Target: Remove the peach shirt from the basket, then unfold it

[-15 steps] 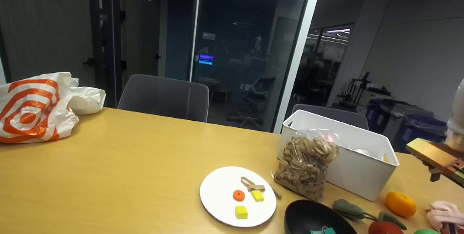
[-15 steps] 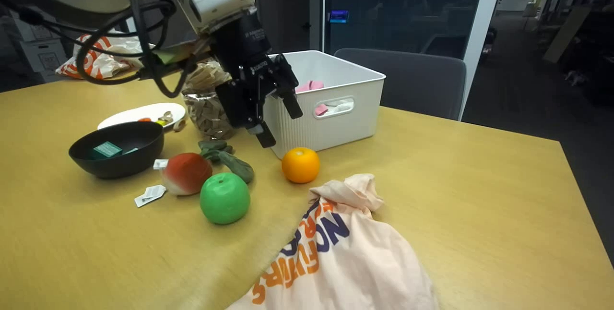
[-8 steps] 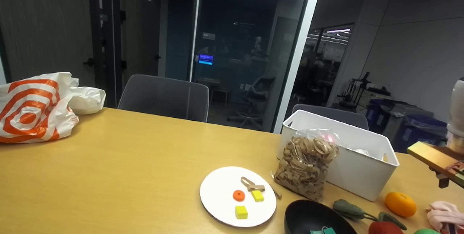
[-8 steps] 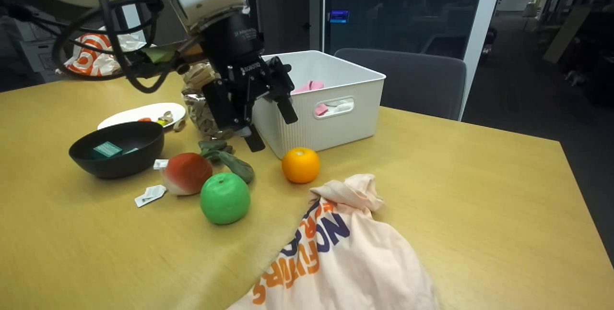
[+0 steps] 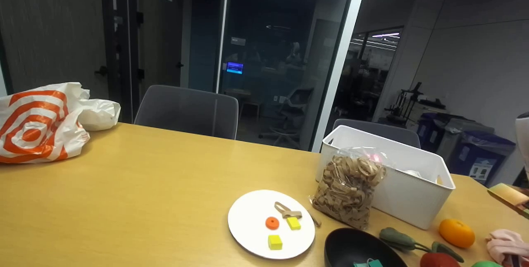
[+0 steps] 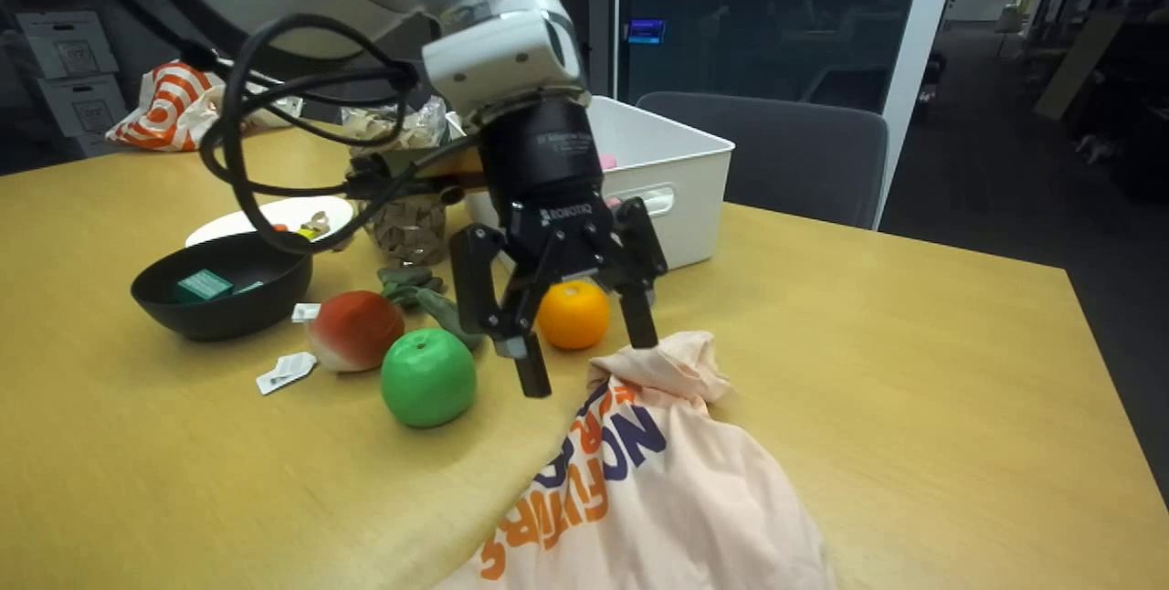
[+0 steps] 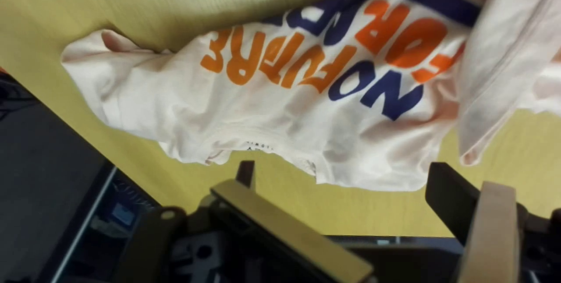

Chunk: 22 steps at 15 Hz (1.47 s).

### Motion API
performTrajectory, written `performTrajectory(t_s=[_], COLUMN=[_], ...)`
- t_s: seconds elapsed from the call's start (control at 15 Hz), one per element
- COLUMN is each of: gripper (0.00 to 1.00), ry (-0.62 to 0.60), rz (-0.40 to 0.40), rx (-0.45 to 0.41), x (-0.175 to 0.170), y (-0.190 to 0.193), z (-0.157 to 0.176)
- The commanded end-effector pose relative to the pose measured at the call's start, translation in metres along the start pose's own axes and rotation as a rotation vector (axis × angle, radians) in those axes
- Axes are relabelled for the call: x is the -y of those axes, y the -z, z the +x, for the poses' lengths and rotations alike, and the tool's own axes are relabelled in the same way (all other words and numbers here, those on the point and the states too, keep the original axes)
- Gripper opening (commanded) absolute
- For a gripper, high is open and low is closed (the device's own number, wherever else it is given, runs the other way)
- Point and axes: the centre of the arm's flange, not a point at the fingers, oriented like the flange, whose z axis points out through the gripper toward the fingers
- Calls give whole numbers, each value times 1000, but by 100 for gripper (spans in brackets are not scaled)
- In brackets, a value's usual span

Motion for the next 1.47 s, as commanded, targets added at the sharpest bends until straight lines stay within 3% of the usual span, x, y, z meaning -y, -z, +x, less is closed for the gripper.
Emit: performTrajectory(t_s=[0.0,0.27,0.4,0.67,0.73,0.8,1.07,1.4], gripper=[100,100,100,100,82,73,43,5], ry=[-155,-311,-372,-434,-427,-430,-441,-409], rz=[-123,-176,-158,-129,-125,-121,-90,18], rx=[23,170,268,306,316,321,300,210], x=[34,56,67,84,86,88,89,84], y=[-37,-82,-98,-126,-131,-134,-125,-95], z=[39,71,75,63,59,56,61,67])
